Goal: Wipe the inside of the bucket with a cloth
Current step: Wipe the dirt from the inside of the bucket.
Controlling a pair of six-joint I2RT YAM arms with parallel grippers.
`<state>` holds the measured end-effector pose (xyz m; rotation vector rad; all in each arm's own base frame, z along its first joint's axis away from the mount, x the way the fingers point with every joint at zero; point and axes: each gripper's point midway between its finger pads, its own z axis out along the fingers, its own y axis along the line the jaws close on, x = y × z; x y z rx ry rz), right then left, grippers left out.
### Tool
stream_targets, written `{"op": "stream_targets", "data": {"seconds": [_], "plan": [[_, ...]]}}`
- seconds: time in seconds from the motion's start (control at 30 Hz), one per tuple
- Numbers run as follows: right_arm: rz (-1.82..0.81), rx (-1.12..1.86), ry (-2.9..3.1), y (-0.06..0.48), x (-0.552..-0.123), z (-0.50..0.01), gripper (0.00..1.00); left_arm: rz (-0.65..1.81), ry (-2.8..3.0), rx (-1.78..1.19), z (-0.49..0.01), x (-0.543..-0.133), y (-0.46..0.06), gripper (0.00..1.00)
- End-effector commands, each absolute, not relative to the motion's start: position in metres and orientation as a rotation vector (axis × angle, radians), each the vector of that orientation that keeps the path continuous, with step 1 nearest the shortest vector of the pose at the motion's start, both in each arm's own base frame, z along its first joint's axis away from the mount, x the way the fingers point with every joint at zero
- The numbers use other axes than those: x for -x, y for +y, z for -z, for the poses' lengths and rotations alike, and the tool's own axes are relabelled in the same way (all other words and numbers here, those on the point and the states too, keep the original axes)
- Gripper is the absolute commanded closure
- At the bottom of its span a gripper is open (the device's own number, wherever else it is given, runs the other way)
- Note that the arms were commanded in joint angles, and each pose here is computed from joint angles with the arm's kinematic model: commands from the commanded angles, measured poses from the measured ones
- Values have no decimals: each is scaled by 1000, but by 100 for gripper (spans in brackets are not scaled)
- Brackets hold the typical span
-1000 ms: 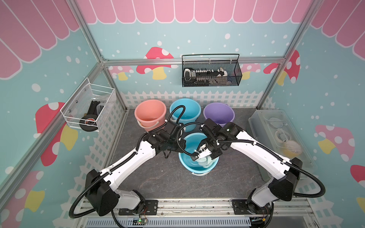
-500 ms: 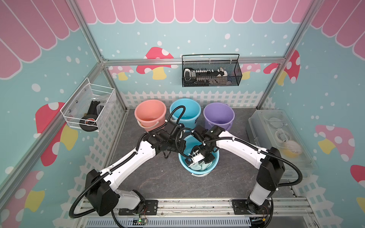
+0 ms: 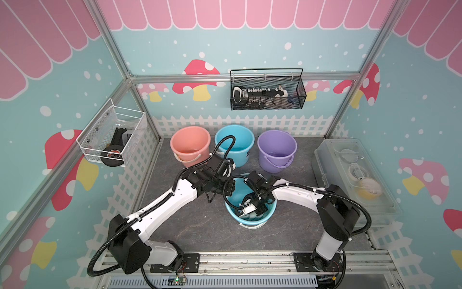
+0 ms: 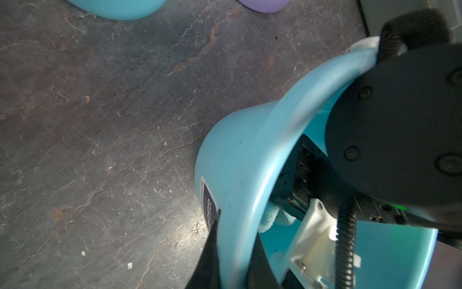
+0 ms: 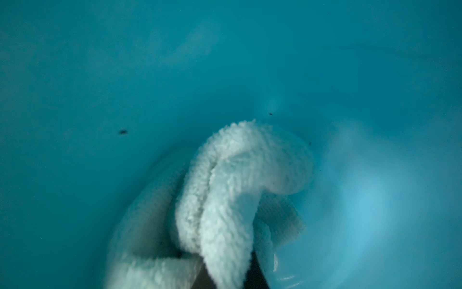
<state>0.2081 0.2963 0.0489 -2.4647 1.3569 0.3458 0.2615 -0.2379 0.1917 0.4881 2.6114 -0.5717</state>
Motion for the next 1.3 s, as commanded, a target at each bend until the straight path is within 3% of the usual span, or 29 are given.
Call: {"op": "stream_targets", "data": {"seconds": [0.0,0.17,0.53,0.97,1.27], "plan": [[-352,2460,1425,294,-205,-21,100,651,2471,-471,-224,-275,-250,100],[-348,2400,1455,294,-209,-31,100,636,2467,-458,-224,-277,-248,100],[-597,2234,1425,307,-180,-109,100,617,2447,-424,-226,-280,-244,100],[-598,1948,1320,321,-184,-197,100,625,2441,-423,-225,-279,-245,100],[-605,1882,1432,327,-196,-161,100,639,2435,-424,-226,-280,-247,100]]}}
